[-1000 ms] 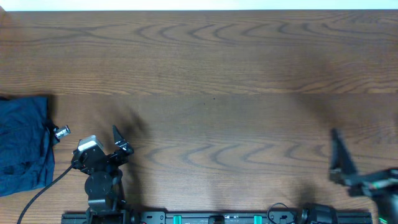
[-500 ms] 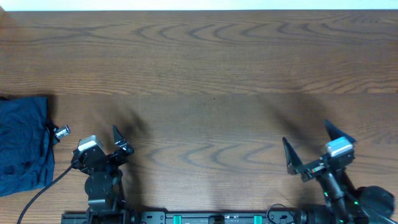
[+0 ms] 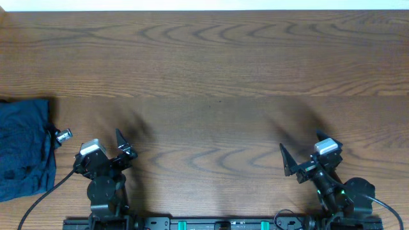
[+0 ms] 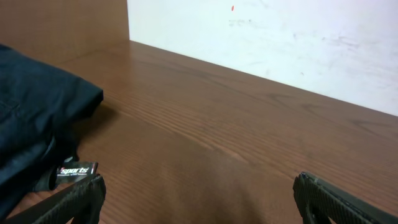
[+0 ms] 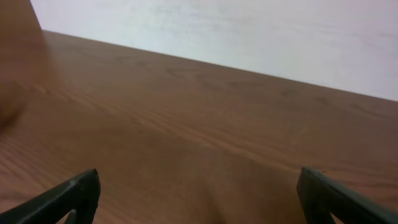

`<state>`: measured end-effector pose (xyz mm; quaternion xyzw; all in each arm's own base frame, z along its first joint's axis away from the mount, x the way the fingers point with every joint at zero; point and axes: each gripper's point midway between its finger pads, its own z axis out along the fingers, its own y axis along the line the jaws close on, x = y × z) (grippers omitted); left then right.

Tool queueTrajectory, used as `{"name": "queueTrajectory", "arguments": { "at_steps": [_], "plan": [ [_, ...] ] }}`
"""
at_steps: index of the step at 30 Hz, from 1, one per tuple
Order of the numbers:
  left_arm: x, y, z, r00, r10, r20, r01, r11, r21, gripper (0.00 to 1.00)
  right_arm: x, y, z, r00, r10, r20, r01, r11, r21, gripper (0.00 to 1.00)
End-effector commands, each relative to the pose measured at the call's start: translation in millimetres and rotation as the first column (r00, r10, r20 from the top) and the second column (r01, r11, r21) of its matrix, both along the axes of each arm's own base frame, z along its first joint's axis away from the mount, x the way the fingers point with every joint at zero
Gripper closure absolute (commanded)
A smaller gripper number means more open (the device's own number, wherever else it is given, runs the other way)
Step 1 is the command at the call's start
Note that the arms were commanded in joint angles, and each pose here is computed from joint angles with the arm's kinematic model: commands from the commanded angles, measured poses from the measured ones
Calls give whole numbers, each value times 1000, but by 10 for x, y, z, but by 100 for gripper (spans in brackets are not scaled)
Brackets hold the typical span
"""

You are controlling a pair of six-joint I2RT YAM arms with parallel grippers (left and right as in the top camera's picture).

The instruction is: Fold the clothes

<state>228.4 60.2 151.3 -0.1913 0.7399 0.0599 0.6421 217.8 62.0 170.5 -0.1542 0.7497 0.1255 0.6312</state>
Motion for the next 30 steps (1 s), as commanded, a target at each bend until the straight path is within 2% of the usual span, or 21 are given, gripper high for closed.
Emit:
{"name": "queueTrajectory", "arguments": {
  "at_steps": [1,30],
  "plan": [
    [-12,40,-133,999,23,-29,-23,1000,-2,2,13,34,-167,1000,22,-13,-22,1000,-18,1],
    [-12,40,-133,999,23,-29,-23,1000,-2,2,29,26,-237,1000,19,-19,-19,1000,-24,1]
  ]
}}
